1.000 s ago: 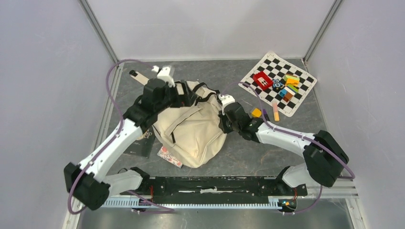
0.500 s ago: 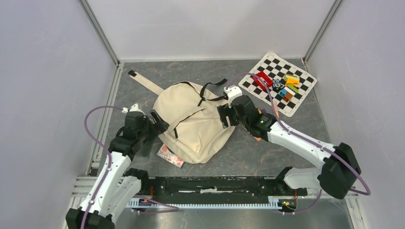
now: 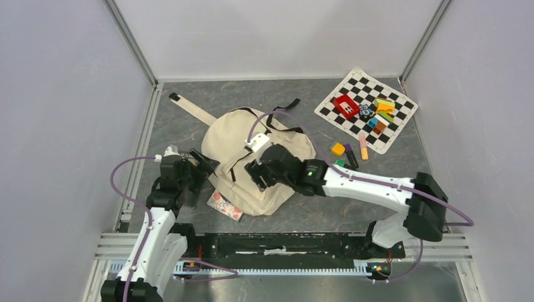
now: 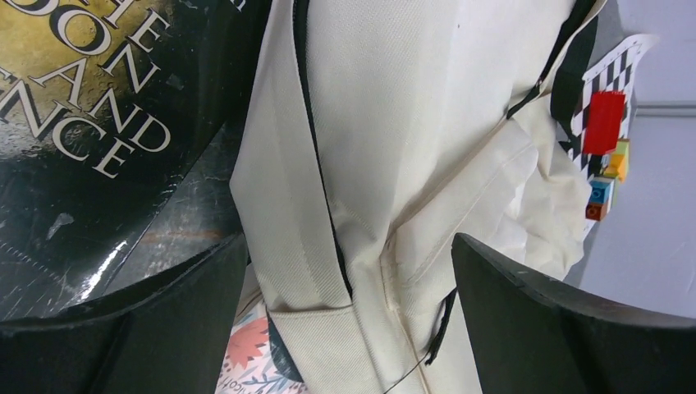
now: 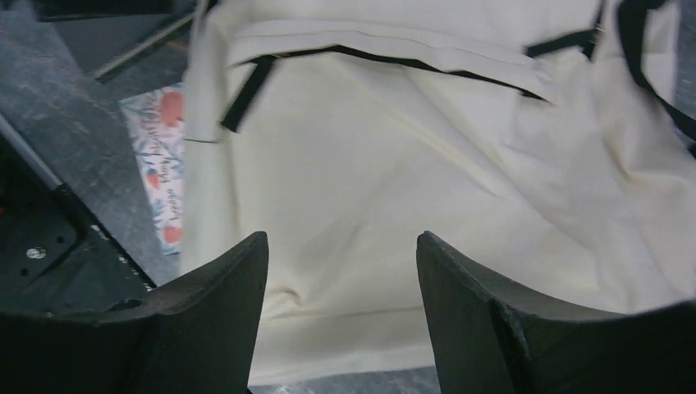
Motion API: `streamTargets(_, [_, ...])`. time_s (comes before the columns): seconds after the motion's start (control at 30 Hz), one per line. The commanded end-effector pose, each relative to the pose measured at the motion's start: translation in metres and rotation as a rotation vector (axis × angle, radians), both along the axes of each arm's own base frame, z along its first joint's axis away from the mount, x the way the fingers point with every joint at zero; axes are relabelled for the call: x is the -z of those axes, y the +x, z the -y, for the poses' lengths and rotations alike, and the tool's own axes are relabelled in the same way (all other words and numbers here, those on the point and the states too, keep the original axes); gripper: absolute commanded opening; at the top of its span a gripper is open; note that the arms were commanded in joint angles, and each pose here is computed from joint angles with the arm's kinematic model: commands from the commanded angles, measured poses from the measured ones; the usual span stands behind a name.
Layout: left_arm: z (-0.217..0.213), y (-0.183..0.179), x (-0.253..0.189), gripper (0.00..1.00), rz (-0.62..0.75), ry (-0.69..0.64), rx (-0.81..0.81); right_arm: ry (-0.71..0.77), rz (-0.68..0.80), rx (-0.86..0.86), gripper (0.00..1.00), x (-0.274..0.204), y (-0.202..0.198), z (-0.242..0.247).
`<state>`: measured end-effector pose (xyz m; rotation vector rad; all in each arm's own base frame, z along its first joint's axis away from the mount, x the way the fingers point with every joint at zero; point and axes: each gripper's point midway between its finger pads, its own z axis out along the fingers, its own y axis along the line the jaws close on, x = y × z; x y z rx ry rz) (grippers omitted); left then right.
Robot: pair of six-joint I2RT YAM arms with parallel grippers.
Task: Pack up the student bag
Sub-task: Unzip the student bag at the center of the board.
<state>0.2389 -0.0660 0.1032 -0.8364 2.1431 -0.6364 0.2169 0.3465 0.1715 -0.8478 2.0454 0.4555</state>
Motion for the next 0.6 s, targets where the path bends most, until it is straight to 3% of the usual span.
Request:
streamTargets(0.0, [0.004, 0.016, -0.010, 0.96, 0.067, -0.083, -0.045, 0.060, 0.021, -0.064, 0.70, -0.020, -0.017, -0.057])
streamTargets(0.2, [0.001, 0.017, 0.010, 0.85, 0.014, -0.062, -0.055, -0.010, 0.050, -0.085, 0.65, -0.007, -0.021, -0.102])
streamTargets(0.43, [0.003, 0.024, 0.020, 0.81, 0.018, -0.060, -0.033, -0.162, 0.104, -0.018, 0.59, 0.017, 0.005, -0.116])
streamTargets(0.57, [0.002, 0.025, 0.025, 0.70, 0.007, -0.034, -0.017, -0.224, 0.138, 0.029, 0.53, 0.026, 0.017, -0.114])
